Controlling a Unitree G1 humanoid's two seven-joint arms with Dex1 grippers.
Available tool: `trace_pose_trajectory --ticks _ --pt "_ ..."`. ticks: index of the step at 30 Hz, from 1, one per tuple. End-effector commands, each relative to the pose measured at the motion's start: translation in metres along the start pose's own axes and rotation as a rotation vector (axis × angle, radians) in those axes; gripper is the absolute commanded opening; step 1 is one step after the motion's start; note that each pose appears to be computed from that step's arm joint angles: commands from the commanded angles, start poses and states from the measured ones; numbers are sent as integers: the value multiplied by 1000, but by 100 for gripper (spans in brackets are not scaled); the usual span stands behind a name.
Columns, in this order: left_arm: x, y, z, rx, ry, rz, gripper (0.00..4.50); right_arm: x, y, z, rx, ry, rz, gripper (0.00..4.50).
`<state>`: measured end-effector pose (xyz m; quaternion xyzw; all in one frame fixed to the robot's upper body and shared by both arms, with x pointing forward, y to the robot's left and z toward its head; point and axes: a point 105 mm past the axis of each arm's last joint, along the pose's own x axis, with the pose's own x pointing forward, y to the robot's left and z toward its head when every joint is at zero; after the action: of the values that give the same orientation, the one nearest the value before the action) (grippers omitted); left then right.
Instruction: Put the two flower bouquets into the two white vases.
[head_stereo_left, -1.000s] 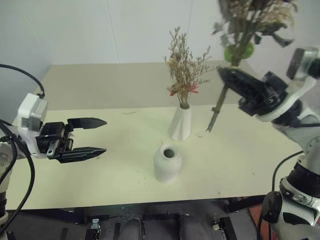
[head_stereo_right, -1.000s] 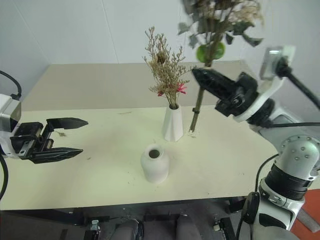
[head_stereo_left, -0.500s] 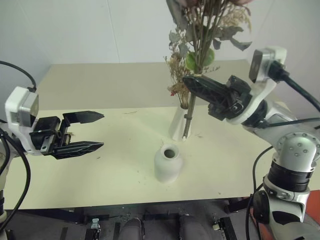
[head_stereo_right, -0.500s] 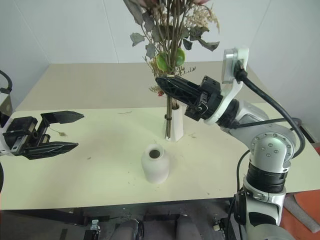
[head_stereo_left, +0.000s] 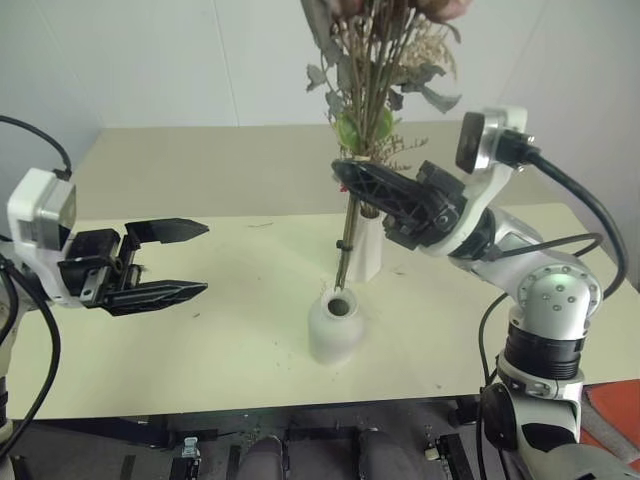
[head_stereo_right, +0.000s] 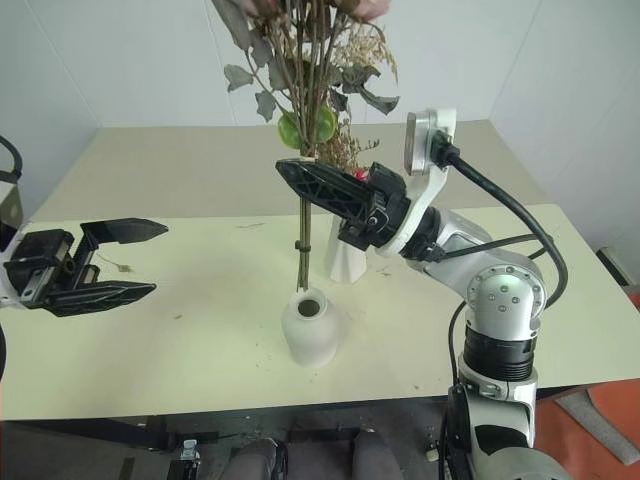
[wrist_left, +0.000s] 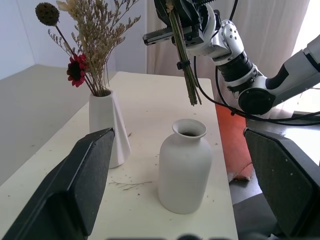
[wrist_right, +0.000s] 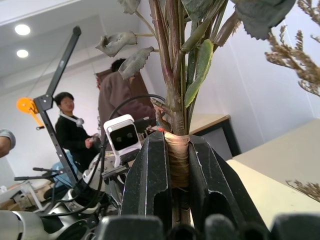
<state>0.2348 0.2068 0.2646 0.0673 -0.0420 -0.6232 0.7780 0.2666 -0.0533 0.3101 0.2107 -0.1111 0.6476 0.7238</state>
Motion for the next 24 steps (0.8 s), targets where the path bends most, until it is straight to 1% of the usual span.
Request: trace_pose_trajectory --ticks 1,5,7,19,24 --pt "2 -3 8 44 18 -17 450 0 3 -1 -29 -14 26 23" --pt "1 -3 8 47 26 -15 450 -4 -3 -20 -104 73 -8 23" --pt "1 -2 9 47 28 -16 450 -5 -4 -25 -131 93 -12 23" --pt "3 1 9 47 42 -28 450 -14 -8 -41 -213 130 -31 23" --pt "4 2 7 46 47 -35 450 -18 -6 -44 -216 133 -32 23"
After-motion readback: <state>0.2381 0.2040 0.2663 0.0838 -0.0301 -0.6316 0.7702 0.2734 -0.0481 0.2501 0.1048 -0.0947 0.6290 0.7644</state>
